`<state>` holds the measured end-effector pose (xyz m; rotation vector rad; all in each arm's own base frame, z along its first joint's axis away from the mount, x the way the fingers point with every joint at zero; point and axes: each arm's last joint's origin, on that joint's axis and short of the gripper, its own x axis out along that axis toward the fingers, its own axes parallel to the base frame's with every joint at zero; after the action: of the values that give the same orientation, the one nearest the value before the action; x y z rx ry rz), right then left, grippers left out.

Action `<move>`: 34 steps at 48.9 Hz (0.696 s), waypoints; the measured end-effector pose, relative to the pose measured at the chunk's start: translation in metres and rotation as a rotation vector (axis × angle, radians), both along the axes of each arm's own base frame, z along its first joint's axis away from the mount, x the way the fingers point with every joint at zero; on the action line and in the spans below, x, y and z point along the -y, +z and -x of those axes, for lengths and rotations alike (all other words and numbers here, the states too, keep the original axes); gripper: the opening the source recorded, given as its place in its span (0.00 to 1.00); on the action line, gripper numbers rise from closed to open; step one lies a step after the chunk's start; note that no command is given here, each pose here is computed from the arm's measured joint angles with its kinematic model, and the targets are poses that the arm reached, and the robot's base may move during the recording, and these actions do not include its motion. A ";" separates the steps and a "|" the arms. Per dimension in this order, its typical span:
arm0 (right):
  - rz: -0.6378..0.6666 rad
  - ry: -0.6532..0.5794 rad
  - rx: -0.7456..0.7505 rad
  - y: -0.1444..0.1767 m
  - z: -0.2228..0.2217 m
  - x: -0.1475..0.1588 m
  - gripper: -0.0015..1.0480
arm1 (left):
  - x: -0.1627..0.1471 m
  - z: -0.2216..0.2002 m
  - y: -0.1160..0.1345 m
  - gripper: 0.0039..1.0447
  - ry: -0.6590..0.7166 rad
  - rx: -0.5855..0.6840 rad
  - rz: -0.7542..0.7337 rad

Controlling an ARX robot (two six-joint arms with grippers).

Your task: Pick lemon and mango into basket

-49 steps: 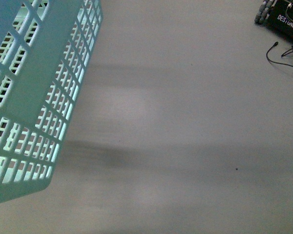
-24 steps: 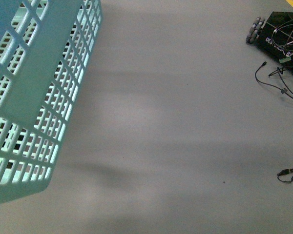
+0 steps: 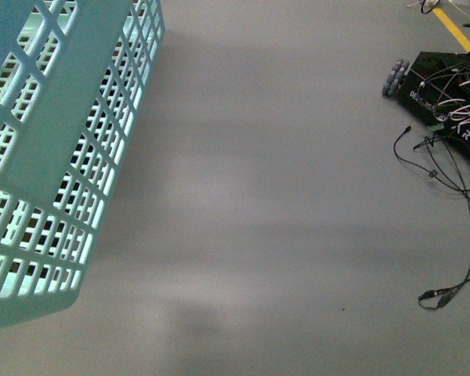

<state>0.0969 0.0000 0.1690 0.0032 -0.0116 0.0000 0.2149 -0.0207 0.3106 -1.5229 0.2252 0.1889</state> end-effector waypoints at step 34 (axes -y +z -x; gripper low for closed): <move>0.000 0.000 0.000 0.000 0.000 0.000 0.92 | 0.000 0.000 0.000 0.05 0.000 0.000 0.000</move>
<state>0.0969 0.0000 0.1690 0.0029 -0.0116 0.0000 0.2149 -0.0207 0.3106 -1.5229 0.2255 0.1886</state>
